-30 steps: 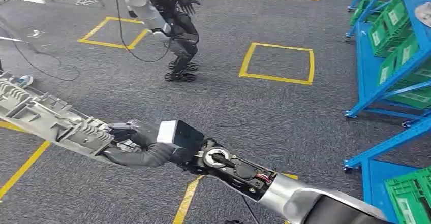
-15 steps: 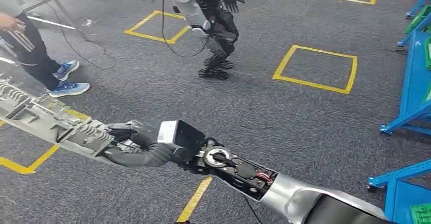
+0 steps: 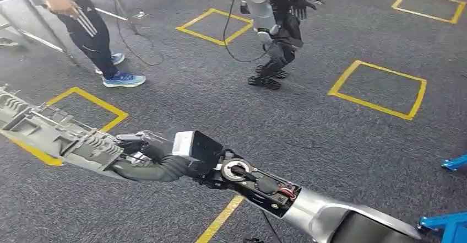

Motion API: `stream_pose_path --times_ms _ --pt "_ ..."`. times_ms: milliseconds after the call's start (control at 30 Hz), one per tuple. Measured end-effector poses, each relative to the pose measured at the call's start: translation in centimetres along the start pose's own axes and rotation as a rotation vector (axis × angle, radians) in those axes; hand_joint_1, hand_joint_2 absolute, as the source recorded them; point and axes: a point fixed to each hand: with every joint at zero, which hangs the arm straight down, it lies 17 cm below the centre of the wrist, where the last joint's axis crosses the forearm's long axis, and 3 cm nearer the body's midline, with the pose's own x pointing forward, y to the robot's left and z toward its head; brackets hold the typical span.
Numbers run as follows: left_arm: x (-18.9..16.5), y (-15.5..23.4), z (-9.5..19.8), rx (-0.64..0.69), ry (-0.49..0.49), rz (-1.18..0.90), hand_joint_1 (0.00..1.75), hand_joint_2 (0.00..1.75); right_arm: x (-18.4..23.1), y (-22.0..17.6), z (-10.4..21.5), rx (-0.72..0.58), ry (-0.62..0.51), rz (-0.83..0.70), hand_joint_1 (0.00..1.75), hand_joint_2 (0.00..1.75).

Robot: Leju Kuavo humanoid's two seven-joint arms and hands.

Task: Take the parts from the cabinet and place them on the table.

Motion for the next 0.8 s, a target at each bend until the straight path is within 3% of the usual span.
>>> stream_pose_path --times_ms 800 --pt "-0.6 0.2 0.0 0.006 0.013 0.050 0.00 1.75 0.7 1.7 -0.6 0.070 -0.027 -0.024 1.75 1.75"
